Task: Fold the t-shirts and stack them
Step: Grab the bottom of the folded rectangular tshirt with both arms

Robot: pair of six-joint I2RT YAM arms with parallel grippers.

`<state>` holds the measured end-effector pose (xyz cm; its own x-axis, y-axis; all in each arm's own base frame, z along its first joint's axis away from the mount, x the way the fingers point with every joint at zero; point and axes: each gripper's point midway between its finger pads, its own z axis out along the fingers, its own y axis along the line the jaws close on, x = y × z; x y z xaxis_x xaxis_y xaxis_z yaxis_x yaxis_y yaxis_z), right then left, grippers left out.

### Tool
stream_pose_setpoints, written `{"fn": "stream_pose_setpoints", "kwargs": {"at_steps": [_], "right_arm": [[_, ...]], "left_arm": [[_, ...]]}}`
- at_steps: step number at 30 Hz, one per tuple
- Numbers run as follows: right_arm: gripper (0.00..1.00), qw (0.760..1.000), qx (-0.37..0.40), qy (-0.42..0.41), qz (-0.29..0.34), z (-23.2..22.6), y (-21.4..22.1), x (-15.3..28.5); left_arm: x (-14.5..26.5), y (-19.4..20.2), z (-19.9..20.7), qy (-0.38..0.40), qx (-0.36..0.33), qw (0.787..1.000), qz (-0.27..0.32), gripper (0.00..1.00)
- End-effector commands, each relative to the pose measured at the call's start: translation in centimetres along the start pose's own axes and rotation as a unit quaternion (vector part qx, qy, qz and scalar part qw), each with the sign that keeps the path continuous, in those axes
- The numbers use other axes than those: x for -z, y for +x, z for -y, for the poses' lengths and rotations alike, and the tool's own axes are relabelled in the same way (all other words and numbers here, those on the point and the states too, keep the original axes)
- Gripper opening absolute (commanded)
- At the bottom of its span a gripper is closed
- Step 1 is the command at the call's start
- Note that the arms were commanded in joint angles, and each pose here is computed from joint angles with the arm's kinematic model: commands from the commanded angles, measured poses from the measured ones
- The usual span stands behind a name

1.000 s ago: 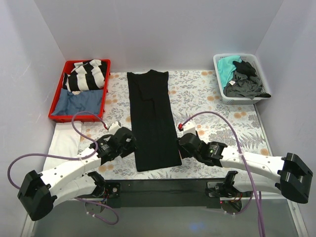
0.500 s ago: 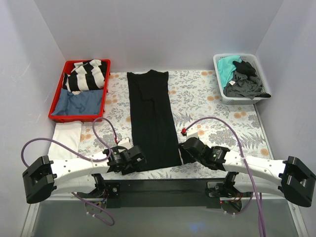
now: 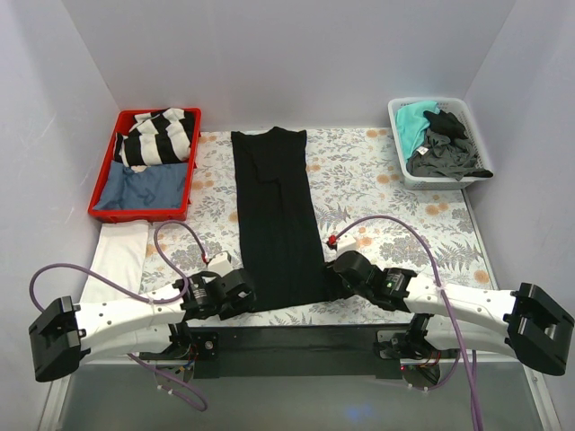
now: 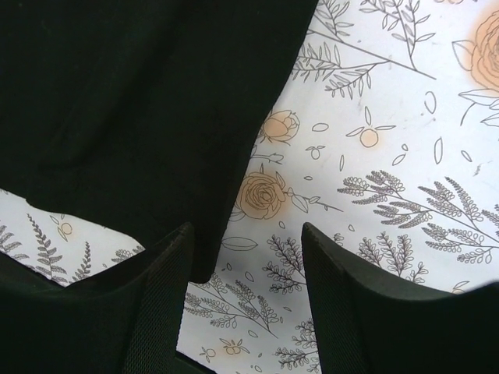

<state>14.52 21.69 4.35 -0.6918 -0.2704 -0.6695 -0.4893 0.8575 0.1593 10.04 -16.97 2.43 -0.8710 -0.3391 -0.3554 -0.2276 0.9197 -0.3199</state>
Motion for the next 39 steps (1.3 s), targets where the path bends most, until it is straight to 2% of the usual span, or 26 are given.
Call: {"fn": "stream_pose_setpoints", "kwargs": {"at_steps": [1,7,21,30,31,34,35,38,39], "right_arm": [[0.63,1.0,-0.013,-0.022,0.005,-0.8,0.0,-0.4],[0.63,0.999,-0.015,-0.046,0.01,-1.9,-0.1,-0.2],[0.59,0.998,-0.018,-0.057,-0.037,-2.5,3.4,-1.6],[0.28,0.996,-0.033,-0.045,-0.064,-1.8,5.4,-1.6],[0.2,0.996,-0.034,-0.044,-0.066,-1.8,5.5,-1.5],[0.04,0.996,-0.036,-0.032,-0.071,-1.2,5.9,-1.4],[0.02,0.996,-0.035,-0.028,-0.072,-1.0,5.9,-1.3],[0.01,0.997,-0.036,-0.025,-0.069,-0.8,5.9,-1.1],[0.01,0.997,-0.037,-0.026,-0.067,-0.9,5.8,-1.1]], "left_arm": [[-0.3,-0.3,1.1,0.014,0.178,0.984,0.007,0.43],[0.2,-1.1,2.2,0.048,0.183,0.982,0.019,0.43],[-1.4,-0.2,1.7,0.038,0.185,0.982,0.012,0.44],[-2.3,0.7,0.6,0.037,0.195,0.98,0.002,0.43],[-2.3,0.8,0.4,0.035,0.197,0.98,-0.001,0.43],[-2.4,1.0,0.1,0.031,0.195,0.98,-0.003,0.34],[-2.4,1.0,0.1,0.03,0.195,0.98,-0.003,0.28],[-2.3,1.0,-0.2,0.023,0.195,0.981,-0.002,0.11],[-2.3,0.9,-0.3,0.021,0.195,0.98,0.0,0.0]]}}
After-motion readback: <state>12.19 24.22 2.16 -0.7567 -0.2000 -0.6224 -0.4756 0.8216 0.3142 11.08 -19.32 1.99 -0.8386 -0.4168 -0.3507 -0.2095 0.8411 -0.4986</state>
